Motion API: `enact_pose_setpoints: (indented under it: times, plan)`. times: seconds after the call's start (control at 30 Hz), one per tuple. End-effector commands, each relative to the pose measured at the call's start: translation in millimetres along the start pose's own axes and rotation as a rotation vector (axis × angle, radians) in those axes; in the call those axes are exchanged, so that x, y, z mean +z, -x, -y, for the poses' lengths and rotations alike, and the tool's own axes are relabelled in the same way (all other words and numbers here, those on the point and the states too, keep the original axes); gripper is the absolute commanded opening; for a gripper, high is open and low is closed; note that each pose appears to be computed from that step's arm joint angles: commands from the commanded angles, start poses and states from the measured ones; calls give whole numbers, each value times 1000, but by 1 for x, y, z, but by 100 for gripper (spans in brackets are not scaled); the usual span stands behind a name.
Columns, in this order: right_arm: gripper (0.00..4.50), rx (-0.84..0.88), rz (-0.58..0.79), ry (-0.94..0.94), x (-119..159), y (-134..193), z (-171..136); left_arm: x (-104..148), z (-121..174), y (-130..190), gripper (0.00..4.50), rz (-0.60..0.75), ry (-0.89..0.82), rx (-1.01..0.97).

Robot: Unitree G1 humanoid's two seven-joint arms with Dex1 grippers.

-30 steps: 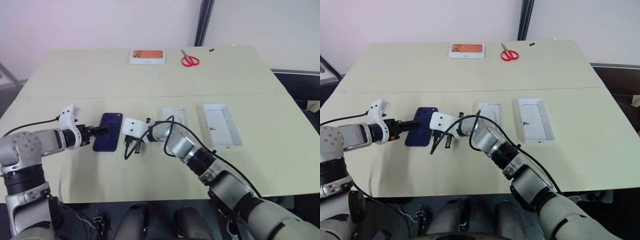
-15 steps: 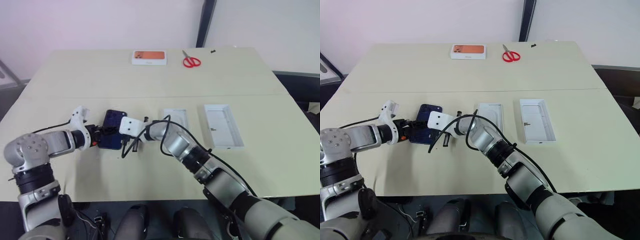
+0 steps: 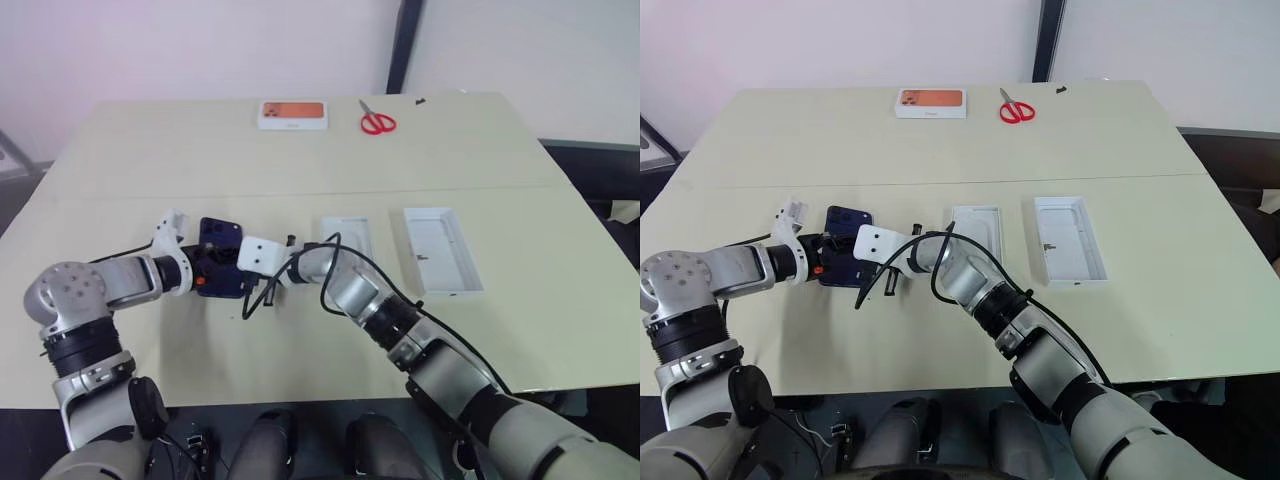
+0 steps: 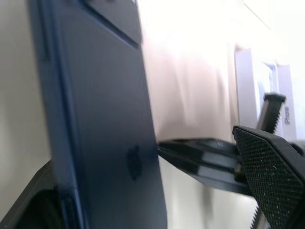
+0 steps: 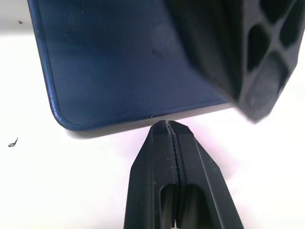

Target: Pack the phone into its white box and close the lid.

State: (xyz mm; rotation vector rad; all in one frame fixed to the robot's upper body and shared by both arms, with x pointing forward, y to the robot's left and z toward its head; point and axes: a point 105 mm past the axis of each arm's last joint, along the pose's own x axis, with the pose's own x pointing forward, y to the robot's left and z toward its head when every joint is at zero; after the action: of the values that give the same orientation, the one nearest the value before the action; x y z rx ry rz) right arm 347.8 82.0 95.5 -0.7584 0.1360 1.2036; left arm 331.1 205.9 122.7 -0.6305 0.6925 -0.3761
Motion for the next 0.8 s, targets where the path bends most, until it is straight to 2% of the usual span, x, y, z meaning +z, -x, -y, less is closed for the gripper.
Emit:
enact_pose_setpoints:
  times: [0.03,0.43,0.53,0.67,0.8]
  plan:
    - [0,-20,22,5,6,4,5,12,-17,13,448,68,18,86]
    - [0,-24,20,10,6,6,6,15,-22,22,448,105,46,105]
    - [0,-24,19,14,6,7,6,16,-21,23,363,117,52,96]
    - [0,-25,18,24,6,8,7,18,-18,24,163,130,47,87]
    - [0,-29,17,30,5,11,8,19,-17,25,163,143,49,81]
